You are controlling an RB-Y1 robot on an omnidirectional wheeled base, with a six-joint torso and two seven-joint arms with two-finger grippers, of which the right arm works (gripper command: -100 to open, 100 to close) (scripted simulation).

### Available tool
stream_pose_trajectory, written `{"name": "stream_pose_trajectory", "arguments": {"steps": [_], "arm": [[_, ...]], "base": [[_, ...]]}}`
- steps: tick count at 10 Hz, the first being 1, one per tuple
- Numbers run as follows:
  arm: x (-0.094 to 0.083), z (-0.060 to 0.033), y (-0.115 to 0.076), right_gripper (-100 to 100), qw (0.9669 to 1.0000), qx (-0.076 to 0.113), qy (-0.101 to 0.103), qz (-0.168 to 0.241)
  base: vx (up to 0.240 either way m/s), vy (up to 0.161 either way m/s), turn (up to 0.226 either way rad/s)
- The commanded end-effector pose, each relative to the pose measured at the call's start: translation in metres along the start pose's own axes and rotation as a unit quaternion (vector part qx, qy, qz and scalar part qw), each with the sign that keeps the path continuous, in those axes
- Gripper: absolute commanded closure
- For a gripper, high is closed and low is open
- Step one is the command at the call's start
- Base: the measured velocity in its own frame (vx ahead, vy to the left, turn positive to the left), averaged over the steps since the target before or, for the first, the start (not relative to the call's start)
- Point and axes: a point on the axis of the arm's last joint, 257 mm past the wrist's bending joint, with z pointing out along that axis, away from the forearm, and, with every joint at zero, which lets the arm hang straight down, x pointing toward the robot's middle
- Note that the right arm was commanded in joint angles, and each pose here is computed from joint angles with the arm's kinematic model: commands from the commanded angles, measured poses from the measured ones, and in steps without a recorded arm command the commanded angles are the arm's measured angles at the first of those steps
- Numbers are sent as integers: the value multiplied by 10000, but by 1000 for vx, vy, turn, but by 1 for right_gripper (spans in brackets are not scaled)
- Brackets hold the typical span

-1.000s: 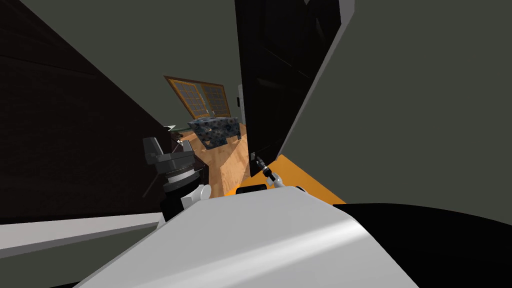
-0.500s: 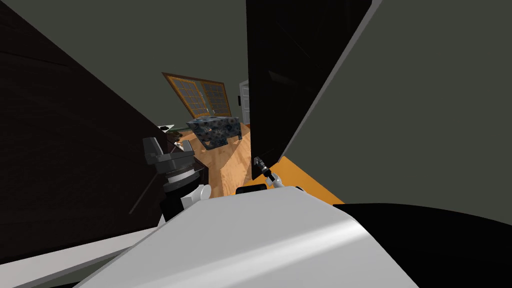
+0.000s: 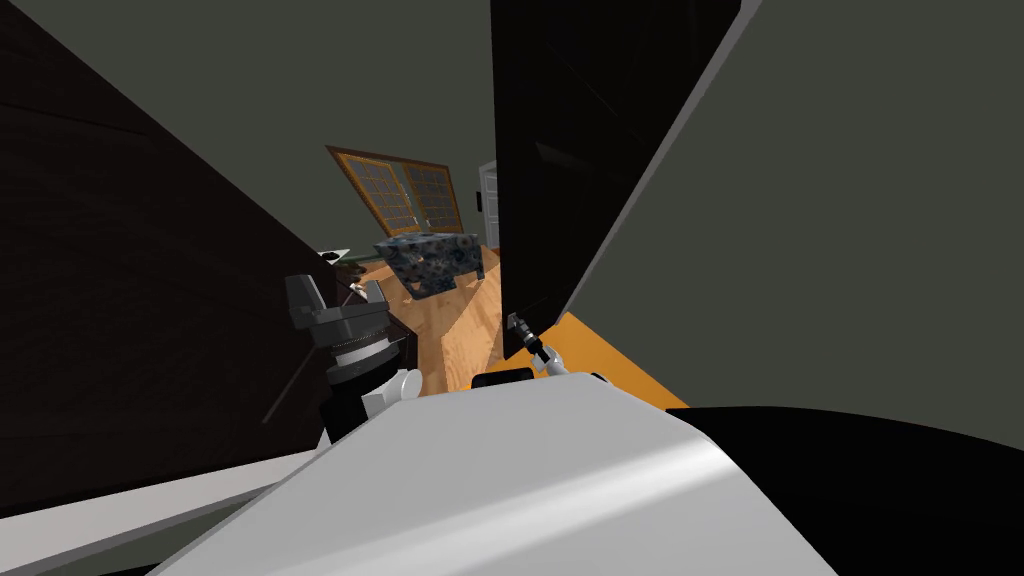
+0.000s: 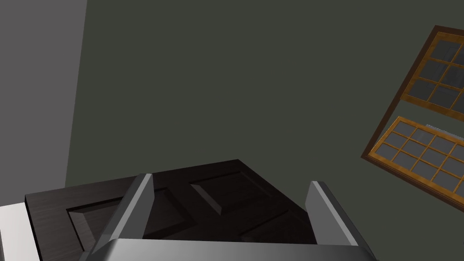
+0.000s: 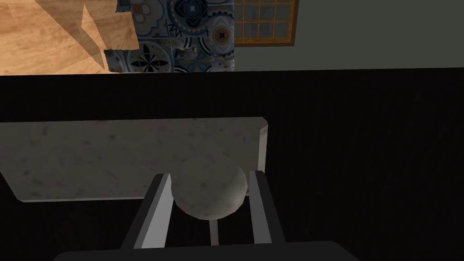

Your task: Push the door open

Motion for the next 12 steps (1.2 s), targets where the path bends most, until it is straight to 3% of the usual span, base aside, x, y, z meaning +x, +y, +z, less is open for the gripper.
{"name": "stream_pose_trajectory", "arguments": {"steps": [1, 7, 9, 10, 11, 12], "arm": [[-1, 6, 15, 100, 10000, -22, 1, 2], [-361, -71, -2, 100, 9992, 17, -397, -96], [-361, -71, -2, 100, 9992, 17, -397, -96], [-511, -103, 3, 100, 9982, 17, -583, -123], [-550, -111, 5, 100, 9979, 16, -633, -129], [-473, -93, -7, -100, 9985, 27, -540, -93]], "base": [[0, 0, 0], [153, 99, -29], [83, 48, 10], [139, 83, -78], [180, 113, -133], [-50, 54, -67]]}}
